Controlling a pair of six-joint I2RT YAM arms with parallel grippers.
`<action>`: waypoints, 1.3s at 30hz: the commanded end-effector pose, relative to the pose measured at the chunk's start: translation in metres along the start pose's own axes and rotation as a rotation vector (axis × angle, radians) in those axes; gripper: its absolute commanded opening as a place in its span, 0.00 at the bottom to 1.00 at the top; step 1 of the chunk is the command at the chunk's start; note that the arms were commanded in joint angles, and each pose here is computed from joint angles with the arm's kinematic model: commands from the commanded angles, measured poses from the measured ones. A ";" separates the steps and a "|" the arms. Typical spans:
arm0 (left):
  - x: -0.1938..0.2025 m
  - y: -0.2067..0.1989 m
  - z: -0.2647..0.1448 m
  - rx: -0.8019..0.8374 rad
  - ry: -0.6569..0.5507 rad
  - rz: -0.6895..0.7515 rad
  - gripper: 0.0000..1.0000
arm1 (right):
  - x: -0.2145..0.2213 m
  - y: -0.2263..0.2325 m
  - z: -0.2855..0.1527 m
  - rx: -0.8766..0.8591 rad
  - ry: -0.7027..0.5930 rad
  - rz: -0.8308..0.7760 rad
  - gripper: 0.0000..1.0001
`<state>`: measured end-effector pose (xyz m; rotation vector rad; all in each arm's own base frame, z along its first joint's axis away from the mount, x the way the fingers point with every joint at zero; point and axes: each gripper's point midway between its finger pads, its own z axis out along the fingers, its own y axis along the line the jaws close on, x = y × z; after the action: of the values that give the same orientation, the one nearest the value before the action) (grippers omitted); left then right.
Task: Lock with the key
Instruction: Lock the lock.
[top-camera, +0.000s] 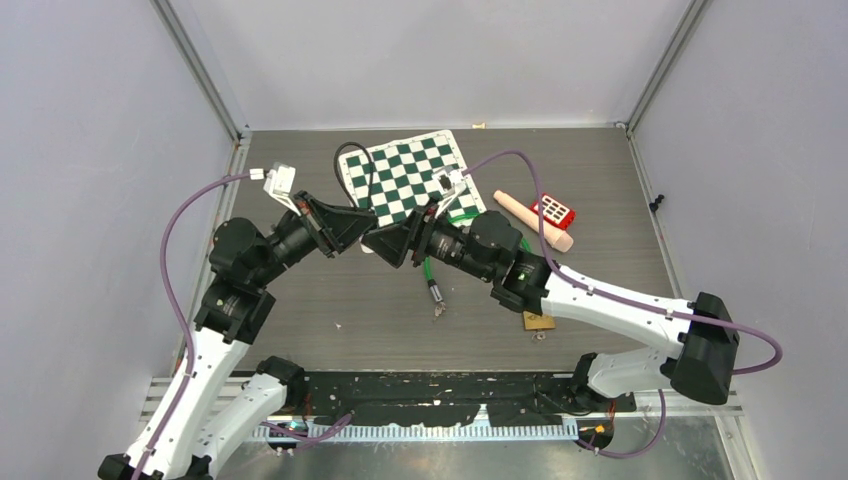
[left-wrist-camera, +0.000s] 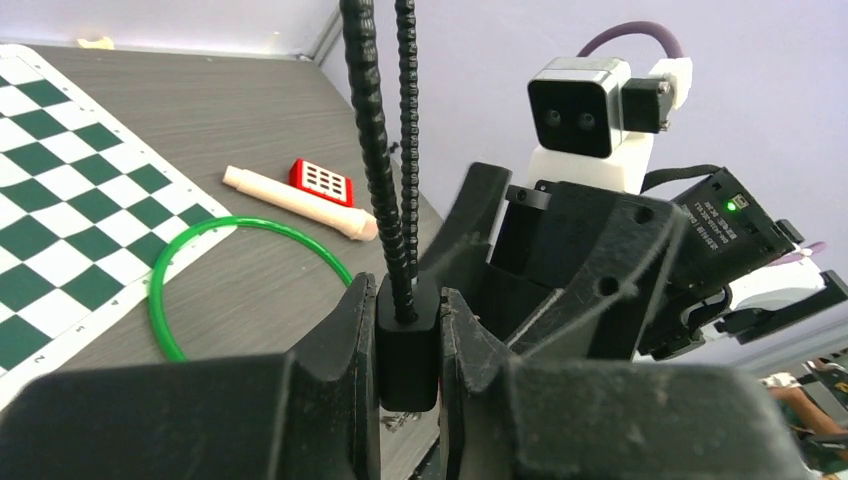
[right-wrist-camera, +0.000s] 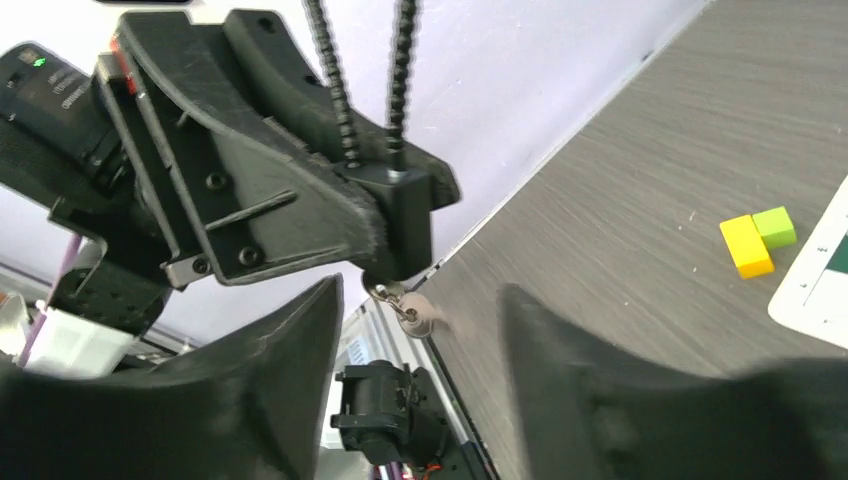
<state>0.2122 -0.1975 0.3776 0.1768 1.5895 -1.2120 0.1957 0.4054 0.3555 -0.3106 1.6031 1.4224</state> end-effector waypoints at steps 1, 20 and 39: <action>-0.028 -0.020 -0.006 0.034 -0.082 0.100 0.00 | -0.020 0.004 -0.012 -0.034 -0.017 -0.090 0.79; -0.027 -0.056 -0.009 0.225 -0.073 -0.014 0.00 | -0.016 0.050 -0.011 -0.396 -0.030 0.162 0.51; -0.030 -0.067 -0.014 0.275 -0.083 -0.043 0.00 | -0.023 0.066 -0.011 -0.518 -0.062 0.217 0.29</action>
<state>0.1830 -0.2069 0.4196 0.2149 1.4518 -1.4345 0.1611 0.4094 0.3976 -0.3797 1.3028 1.9450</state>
